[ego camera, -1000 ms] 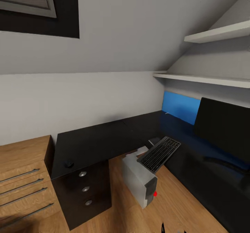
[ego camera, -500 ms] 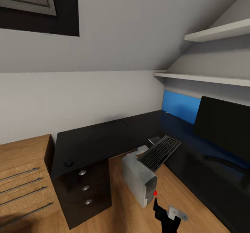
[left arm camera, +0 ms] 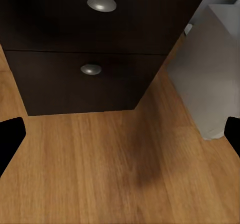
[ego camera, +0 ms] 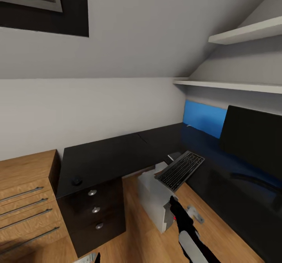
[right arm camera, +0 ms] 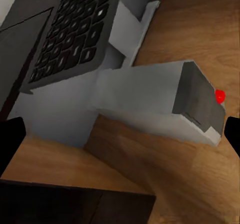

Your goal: In the bedroom, organize the workspace by keeping the computer under the desk, ensuring the monitor is on the desk, placing the keyboard on the desk next to the monitor, placing the mouse on the desk next to the keyboard, moving the folder from the swivel chair onto the desk next to the mouse, stacking the notebook on top of the folder with the pen on top of the notebook, and positioning the swivel chair next to the desk.

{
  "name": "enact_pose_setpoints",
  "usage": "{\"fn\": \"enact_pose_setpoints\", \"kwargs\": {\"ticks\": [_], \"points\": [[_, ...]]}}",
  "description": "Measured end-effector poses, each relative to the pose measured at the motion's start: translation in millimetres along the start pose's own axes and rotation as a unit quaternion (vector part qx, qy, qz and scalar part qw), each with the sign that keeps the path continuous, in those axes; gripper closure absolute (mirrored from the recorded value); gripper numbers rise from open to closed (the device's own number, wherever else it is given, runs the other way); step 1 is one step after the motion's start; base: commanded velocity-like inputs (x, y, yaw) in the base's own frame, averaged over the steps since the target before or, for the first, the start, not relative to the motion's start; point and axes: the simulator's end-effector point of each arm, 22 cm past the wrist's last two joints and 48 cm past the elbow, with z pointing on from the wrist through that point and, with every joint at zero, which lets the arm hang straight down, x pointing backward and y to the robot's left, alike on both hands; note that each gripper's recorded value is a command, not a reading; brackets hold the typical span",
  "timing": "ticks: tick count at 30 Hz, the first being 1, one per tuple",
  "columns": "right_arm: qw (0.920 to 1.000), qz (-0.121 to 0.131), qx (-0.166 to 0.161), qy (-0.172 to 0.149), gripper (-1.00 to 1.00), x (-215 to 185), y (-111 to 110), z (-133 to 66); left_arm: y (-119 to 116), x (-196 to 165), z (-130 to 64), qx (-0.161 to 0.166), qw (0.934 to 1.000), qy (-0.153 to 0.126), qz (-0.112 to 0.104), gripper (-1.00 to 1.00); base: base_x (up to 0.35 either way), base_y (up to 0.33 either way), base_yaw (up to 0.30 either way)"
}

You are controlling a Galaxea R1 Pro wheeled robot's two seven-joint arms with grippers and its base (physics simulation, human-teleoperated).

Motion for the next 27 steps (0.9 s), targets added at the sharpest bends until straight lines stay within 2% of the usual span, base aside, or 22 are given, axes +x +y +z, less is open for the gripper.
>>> {"fn": "enact_pose_setpoints", "kwargs": {"ticks": [1, 4, 5, 6, 8, 9, 12, 14, 20, 24, 27], "points": [[0.9997, 0.012, -0.013, 0.015, -1.0, 3, 5, 2.7, 1, 1, 0.8, 0.0, 1.0, 0.0, 0.0, -1.0, 0.0, 0.0, 0.0], [0.9971, 0.026, -0.052, 0.05, -1.0, 15, 17, 5.7, 2, 5, 3.4, 0.0, 1.0, 0.0, 0.0, -1.0, 0.0, 0.0, 0.0], [0.9933, 0.05, -0.073, 0.074, -1.0, 11, 16, 10.5, 3, 6, 4.3, -0.001, 1.0, 0.0, 0.0, -1.0, 0.0, 0.0, 0.0], [0.9924, 0.066, -0.071, 0.077, -1.0, 3, 7, 14.6, 4, 8, 5.2, -0.001, 1.0, 0.0, 0.001, -1.0, 0.0, 0.0, 0.0], [0.9914, 0.08, -0.067, 0.079, -1.0, -4, -3, 19.0, 4, 11, 6.8, -0.001, 1.0, 0.001, 0.001, -1.0, 0.0, 0.0, 0.0], [0.9882, 0.097, -0.063, 0.101, -1.0, -10, -17, 22.4, -3, 12, 6.0, 0.005, 1.0, 0.002, -0.003, -1.0, 0.0, 0.0, 0.0], [0.9846, 0.103, -0.072, 0.122, -1.0, -16, -28, 24.9, -27, 18, -0.9, 0.027, 0.9995, 0.009, -0.011, -1.0, 0.0, 0.0, 0.0], [0.9835, 0.108, -0.081, 0.12, -1.0, -25, -34, 27.3, -34, 32, -8.4, 0.037, 0.9991, 0.019, 0.001, -1.0, 0.0, 0.0, 0.0], [0.9839, 0.108, -0.083, 0.115, -1.0, -31, -55, 33.8, -15, 22, -11.3, 0.053, 0.9983, 0.018, 0.011, -1.0, 0.0, 0.0, 0.0], [0.9841, 0.107, -0.083, 0.114, -1.0, -29, -62, 36.8, -12, 15, -14.5, 0.096, 0.995, 0.027, -0.003, -1.0, 0.0, 0.0, 0.0], [0.9841, 0.107, -0.084, 0.114, -1.0, -27, -65, 38.9, -14, 18, -17.1, 0.14, 0.989, 0.046, -0.019, -1.0, 0.0, 0.0, 0.0]]}}
